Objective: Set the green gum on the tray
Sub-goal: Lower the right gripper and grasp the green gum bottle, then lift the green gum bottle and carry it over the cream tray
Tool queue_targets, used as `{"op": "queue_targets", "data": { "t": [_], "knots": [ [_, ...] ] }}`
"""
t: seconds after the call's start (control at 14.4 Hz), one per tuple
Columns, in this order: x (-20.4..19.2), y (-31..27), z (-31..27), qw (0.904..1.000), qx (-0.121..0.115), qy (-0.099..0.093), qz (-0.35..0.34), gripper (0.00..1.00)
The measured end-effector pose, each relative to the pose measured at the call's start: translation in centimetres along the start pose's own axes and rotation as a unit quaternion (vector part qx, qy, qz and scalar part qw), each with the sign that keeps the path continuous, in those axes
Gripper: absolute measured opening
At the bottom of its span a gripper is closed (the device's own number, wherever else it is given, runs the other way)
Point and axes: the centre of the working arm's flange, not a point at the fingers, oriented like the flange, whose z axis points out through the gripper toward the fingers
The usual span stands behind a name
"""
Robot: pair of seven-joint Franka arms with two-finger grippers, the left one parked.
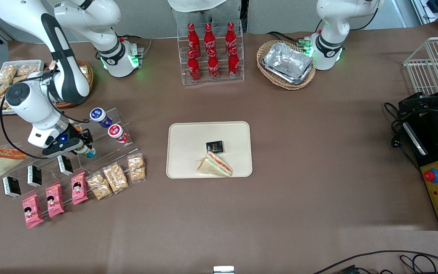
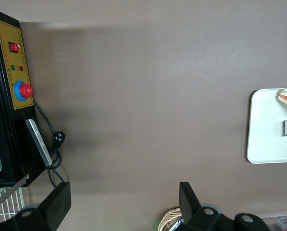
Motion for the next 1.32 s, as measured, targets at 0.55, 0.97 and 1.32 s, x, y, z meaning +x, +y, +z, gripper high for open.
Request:
{"op": "queue_targets", "data": {
  "t": [0.55, 0.97, 1.32],
  "knots": [
    [2.0, 0.9, -2.4, 0.9999, 0.007, -0.013, 0.006, 0.59],
    [7.8, 2.5, -15.0, 0.9970, 0.036, -0.066, 0.017, 0.59],
    [10.0, -0.6, -24.5, 0.9918, 0.052, -0.103, 0.056, 0.59]
  ]
}}
